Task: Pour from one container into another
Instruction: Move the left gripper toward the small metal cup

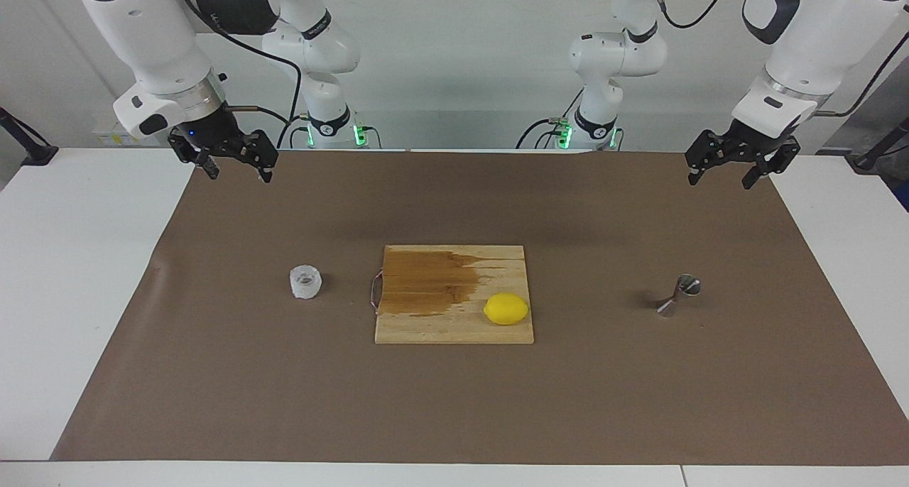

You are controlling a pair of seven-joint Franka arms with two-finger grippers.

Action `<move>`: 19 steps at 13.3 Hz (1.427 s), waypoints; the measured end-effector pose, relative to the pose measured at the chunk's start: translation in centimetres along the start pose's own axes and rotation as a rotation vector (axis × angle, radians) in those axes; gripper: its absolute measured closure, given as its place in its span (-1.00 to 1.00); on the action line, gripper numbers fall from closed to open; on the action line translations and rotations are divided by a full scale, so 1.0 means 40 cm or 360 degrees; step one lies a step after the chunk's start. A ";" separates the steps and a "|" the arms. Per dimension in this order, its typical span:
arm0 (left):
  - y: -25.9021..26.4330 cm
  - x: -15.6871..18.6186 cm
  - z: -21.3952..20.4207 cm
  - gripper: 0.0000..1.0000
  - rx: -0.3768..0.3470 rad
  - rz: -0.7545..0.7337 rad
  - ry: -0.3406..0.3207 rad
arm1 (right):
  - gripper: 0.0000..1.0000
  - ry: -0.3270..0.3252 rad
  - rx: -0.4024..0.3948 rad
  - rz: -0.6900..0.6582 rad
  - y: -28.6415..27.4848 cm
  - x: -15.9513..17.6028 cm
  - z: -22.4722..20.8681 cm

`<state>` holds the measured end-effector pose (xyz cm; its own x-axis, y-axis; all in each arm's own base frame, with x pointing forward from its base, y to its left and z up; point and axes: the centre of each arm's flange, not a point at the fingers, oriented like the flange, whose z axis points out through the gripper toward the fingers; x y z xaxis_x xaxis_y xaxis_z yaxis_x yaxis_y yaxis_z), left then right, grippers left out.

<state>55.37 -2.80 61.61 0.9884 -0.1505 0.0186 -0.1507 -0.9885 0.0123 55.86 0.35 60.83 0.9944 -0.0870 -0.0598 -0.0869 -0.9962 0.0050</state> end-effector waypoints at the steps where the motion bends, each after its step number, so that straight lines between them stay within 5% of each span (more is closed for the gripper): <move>1: 0.000 0.000 0.000 -1.00 0.0000 -0.0002 0.0002 | -1.00 0.0000 0.0000 0.0000 0.000 0.000 0.000; 7: -0.027 0.016 0.024 -1.00 -0.0023 -0.0046 -0.0002 | -1.00 0.0000 0.0000 0.0000 0.000 0.000 0.000; 11: -0.101 0.111 0.084 -1.00 -0.0075 -0.0252 -0.0016 | -1.00 0.0000 0.0000 0.0000 0.000 0.000 0.000; 16: -0.210 0.226 0.174 -1.00 -0.0335 -0.0892 -0.0040 | -1.00 0.0000 0.0000 0.0000 0.000 0.000 0.000; 19: -0.280 0.246 0.259 -1.00 -0.0496 -0.1283 -0.0140 | -1.00 0.0000 0.0000 0.0000 0.000 0.000 0.000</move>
<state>66.96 6.62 51.30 0.7916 0.5806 -0.1907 0.6110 -0.7469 0.2623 55.86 0.35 60.83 0.9944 -0.0870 -0.0598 -0.0869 -0.9962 0.0050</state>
